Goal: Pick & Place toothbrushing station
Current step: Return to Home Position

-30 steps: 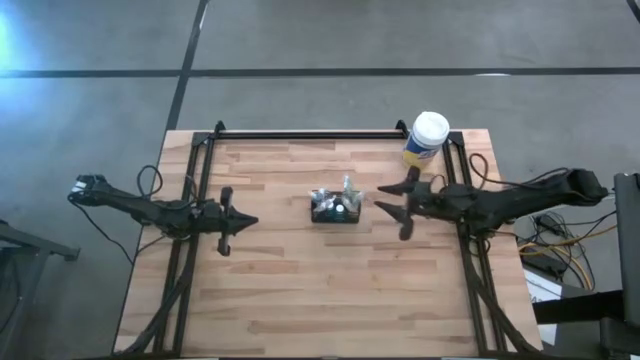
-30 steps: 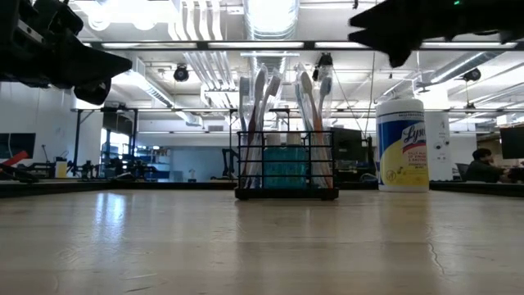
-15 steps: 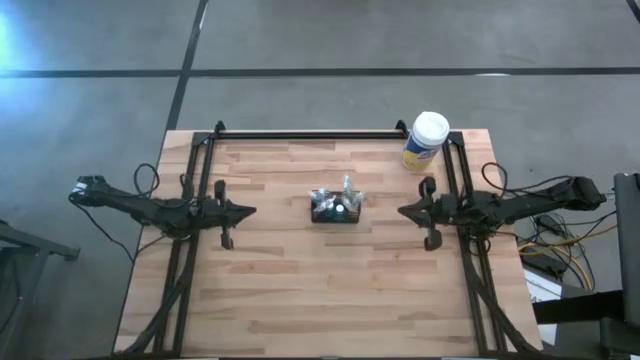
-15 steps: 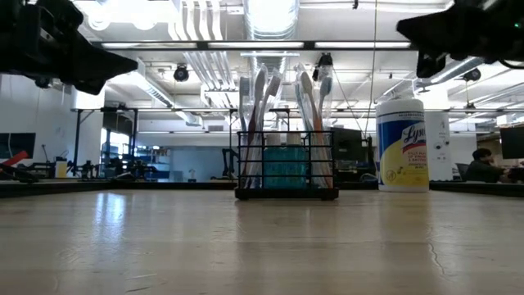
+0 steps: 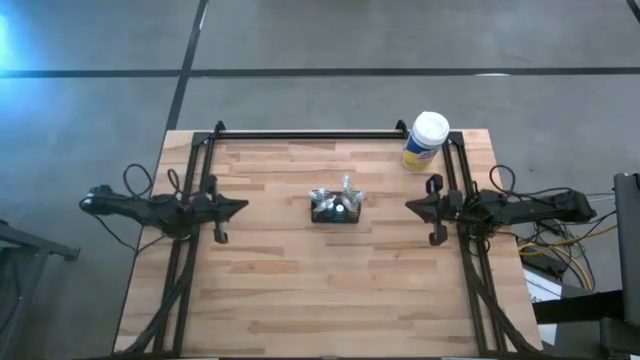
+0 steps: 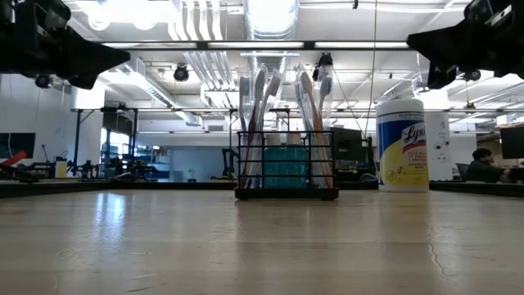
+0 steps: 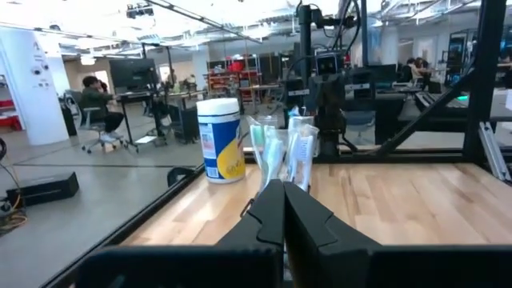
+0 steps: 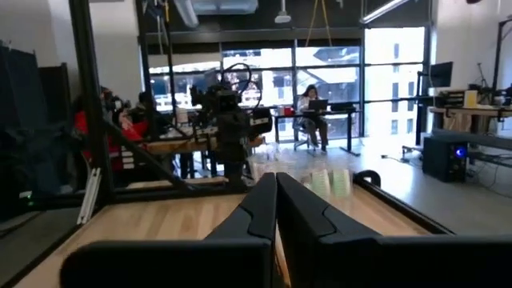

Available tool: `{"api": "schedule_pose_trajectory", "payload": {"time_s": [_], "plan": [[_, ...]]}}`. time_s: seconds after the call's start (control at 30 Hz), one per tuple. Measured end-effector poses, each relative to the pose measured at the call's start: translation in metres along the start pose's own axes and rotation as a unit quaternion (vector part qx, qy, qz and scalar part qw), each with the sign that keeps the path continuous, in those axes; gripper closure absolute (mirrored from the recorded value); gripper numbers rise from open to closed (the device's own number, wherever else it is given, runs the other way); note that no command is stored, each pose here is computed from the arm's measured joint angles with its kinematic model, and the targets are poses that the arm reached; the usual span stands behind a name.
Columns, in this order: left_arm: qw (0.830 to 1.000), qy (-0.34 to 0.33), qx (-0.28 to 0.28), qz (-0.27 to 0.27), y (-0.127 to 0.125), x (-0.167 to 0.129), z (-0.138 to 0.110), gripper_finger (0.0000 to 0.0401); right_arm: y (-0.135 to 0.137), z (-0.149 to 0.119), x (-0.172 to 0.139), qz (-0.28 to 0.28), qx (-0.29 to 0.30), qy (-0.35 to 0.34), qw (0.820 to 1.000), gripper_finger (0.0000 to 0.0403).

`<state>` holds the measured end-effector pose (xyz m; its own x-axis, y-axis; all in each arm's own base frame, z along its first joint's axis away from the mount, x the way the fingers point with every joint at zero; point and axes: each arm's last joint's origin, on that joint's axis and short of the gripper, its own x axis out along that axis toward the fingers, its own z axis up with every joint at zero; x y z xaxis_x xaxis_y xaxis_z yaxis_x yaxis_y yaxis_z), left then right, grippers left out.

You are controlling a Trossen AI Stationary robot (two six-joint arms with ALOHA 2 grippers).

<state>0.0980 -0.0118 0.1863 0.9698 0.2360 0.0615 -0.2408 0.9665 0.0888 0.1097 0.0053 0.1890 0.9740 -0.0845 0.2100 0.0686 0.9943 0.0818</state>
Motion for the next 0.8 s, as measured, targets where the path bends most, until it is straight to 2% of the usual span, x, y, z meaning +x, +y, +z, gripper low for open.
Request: {"api": "schedule_pose_trajectory", "payload": {"time_s": [0.37, 0.57, 0.8], "plan": [[1.0, 0.005, -0.016, 0.008, 0.001, -0.004, -0.013, 0.0401, -0.003, -0.001, -0.015, -0.005, 0.015, 0.011, 1.0, 0.0394], [1.0, 0.009, -0.008, -0.008, 0.0, -0.004, -0.015, 0.0401, -0.004, -0.006, -0.015, -0.011, 0.02, 0.032, 0.999, 0.0394], [1.0, 0.012, 0.0, -0.008, -0.001, -0.003, -0.016, 0.0395, -0.004, -0.004, -0.015, -0.018, 0.021, 0.026, 0.999, 0.0394]]}}
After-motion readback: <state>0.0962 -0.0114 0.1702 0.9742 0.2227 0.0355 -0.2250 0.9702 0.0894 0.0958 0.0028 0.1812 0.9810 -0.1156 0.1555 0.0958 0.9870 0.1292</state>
